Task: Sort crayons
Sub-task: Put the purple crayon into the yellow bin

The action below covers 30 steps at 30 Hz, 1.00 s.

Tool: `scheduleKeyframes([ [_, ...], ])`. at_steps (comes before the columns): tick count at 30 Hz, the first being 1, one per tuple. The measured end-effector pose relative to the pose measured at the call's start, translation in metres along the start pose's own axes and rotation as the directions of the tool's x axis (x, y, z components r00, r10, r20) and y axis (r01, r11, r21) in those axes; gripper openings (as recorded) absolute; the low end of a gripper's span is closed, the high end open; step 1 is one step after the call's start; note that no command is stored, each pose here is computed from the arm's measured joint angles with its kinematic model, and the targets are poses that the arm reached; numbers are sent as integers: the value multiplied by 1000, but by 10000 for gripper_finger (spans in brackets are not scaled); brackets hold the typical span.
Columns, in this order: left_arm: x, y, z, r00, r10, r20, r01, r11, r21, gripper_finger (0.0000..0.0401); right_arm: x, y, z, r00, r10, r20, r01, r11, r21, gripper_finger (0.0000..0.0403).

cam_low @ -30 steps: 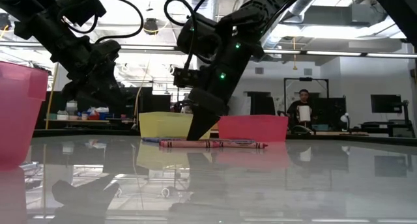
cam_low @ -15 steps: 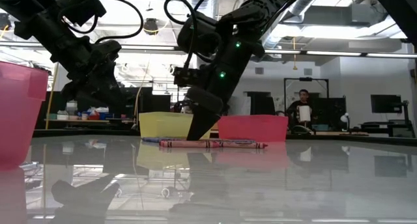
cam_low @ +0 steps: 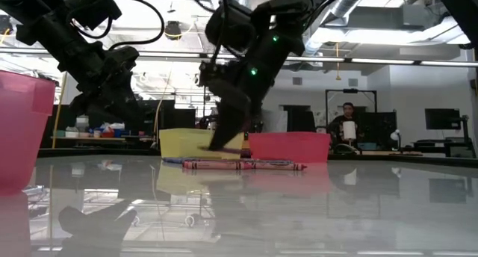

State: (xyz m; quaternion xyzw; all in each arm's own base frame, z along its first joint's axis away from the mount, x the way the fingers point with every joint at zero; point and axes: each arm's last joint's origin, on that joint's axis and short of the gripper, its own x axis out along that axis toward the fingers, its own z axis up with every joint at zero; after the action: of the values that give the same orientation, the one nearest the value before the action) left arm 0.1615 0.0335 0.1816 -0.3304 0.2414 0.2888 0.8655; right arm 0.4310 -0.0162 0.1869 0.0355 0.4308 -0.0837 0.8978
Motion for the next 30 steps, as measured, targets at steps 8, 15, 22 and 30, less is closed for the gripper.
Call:
scheduleKeyframes([
  [8,0,0,0,1000,3,-4,-3,1000,0,133,-9,-1,11,996,7,86,-8,1000,15,3],
  [15,0,1,-1,1000,5,-7,-5,1000,-3,133,-23,-8,26,977,7,211,-13,1000,29,3],
  [22,0,1,-1,1000,16,-10,-16,1000,-3,133,-30,-29,41,943,-26,332,1,997,75,3],
  [30,0,1,-1,1000,18,-10,-18,1000,-6,133,-42,-60,64,828,-43,559,-26,993,115,3],
])
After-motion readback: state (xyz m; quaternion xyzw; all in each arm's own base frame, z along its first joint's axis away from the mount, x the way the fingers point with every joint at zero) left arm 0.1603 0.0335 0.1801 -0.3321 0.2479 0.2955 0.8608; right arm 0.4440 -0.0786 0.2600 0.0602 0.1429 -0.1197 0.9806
